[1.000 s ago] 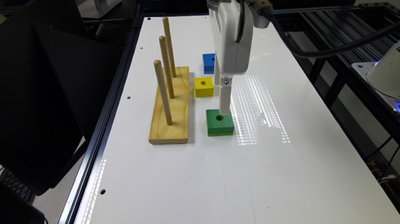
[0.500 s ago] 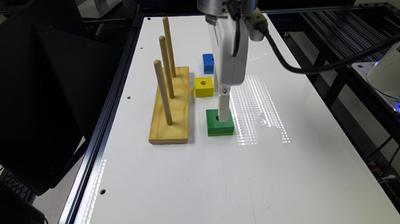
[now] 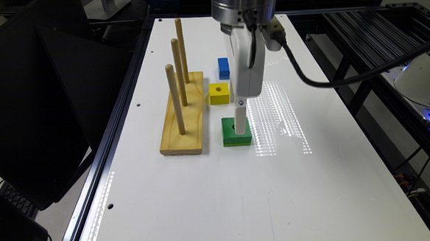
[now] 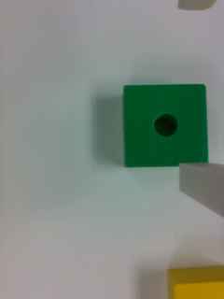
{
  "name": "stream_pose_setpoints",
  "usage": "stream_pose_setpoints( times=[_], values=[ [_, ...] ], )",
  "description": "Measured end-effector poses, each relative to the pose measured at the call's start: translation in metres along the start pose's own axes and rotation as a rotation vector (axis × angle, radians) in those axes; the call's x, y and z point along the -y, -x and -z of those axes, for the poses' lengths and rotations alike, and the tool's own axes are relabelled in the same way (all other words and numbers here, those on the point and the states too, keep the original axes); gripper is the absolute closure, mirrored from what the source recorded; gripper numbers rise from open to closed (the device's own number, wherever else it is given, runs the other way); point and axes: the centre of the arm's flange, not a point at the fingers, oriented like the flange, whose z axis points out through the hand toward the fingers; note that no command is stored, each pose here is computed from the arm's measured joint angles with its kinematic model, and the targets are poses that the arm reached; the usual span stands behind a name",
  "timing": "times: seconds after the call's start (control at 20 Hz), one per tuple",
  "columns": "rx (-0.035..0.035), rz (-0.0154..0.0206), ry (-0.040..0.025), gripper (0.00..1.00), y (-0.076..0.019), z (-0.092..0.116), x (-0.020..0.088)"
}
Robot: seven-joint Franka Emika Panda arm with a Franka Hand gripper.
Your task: Pick up green block.
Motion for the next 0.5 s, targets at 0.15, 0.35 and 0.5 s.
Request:
stream_pose_setpoints(
  times=[0.15, 0.35, 0.5],
  values=[
    [-0.0009, 0.0005, -0.0017, 0.00, -0.0012, -0.0034, -0.0006],
    [0.0017, 0.0011, 0.0006, 0.00, -0.0011, -0.0058, -0.0010],
    [0.0057, 0.0011, 0.0018, 0.00, -0.0013, -0.0114, -0.0018]
  ],
)
